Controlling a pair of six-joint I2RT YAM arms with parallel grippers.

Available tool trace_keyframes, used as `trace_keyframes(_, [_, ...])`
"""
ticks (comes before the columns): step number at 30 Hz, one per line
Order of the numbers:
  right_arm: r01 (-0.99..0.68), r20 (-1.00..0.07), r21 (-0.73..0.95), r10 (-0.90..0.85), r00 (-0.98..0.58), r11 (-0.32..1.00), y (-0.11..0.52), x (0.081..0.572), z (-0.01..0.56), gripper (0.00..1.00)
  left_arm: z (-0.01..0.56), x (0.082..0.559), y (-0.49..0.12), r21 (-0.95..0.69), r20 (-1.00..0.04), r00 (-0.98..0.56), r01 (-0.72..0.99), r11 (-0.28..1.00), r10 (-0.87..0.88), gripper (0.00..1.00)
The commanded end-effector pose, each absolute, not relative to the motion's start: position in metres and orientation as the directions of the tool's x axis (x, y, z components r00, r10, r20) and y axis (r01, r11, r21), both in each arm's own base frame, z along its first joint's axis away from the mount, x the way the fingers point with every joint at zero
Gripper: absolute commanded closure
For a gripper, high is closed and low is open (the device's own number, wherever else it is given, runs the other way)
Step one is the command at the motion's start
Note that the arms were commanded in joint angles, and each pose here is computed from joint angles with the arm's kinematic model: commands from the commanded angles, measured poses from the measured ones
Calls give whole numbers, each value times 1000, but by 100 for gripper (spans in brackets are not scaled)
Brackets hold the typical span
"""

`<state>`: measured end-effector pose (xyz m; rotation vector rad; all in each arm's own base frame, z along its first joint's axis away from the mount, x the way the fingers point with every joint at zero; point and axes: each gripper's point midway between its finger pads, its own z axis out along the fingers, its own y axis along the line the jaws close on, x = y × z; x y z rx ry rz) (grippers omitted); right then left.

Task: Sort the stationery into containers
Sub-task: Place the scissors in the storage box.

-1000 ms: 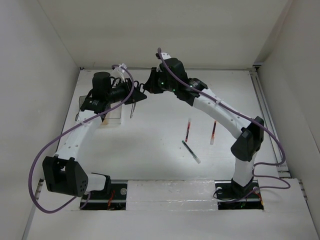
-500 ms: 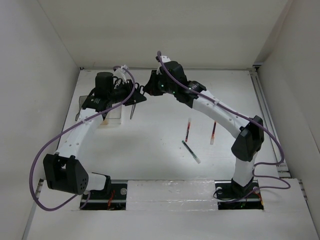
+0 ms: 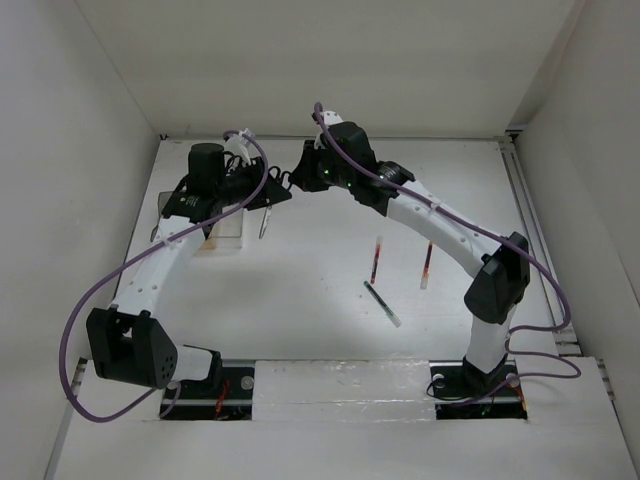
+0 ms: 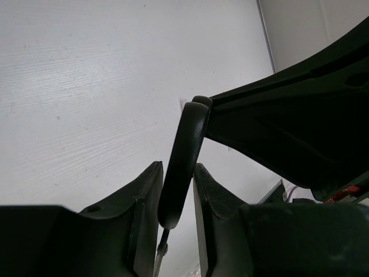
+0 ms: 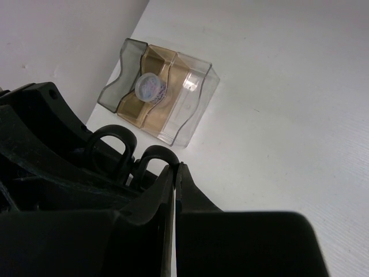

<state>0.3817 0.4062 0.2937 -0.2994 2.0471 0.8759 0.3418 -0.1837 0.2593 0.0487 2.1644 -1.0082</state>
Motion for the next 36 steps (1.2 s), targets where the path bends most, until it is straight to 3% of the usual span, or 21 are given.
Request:
trace_keyframes(1, [-533, -826, 458, 118, -552, 711, 397, 370, 326, 100, 284, 358, -172, -601, -709, -647, 345, 721, -281, 78])
trace_keyframes(4, [-542, -827, 450, 103, -552, 710, 401, 367, 326, 100, 284, 358, -172, -601, -709, -647, 345, 721, -281, 82])
trace_keyframes(5, [-542, -827, 450, 102, -552, 710, 401, 367, 326, 100, 284, 358, -172, -601, -709, -647, 345, 721, -281, 86])
trace_keyframes(6, [-542, -827, 450, 102, -552, 710, 401, 367, 326, 100, 284, 358, -172, -601, -709, -647, 345, 721, -281, 97])
trace_keyframes(7, [-554, -831, 442, 91, -548, 706, 404, 363, 326, 100, 284, 358, -172, -601, -709, -647, 345, 721, -281, 100])
trace_keyframes(11, [-554, -832, 442, 91, -548, 706, 404, 363, 326, 100, 282, 361, -168, -586, -718, -636, 335, 738, -281, 100])
trace_keyframes(12, [-549, -827, 440, 82, -557, 710, 403, 363, 319, 95, 287, 361, -166, -578, -727, -624, 329, 747, -287, 100])
trace_keyframes(13, [-546, -823, 439, 76, -563, 714, 403, 362, 314, 82, 286, 364, -162, -568, -731, -615, 311, 762, -295, 100])
trace_keyframes(14, [-551, -829, 441, 86, -553, 708, 401, 360, 321, 49, 284, 370, -150, -541, -737, -599, 246, 804, -313, 100])
trace_keyframes(16, [-553, -838, 441, 104, -535, 707, 394, 356, 326, 23, 285, 375, -136, -491, -759, -573, 194, 849, -309, 100])
trace_keyframes(17, [-547, -841, 442, 115, -529, 711, 387, 358, 328, 1, 288, 379, -131, -478, -770, -554, 174, 861, -316, 100])
trace_keyframes(23, [-497, -839, 441, 147, -523, 747, 339, 355, 320, 1, 286, 396, -90, -349, -836, -467, 45, 936, -289, 100])
trace_keyframes(32, [-501, -841, 465, 187, -508, 730, 287, 292, 322, 1, 279, 426, -18, -266, -881, -403, -7, 964, -246, 100])
trace_keyframes(36, [-493, -838, 469, 193, -510, 733, 272, 273, 315, 1, 301, 442, 8, -149, -919, -362, -50, 988, -157, 100])
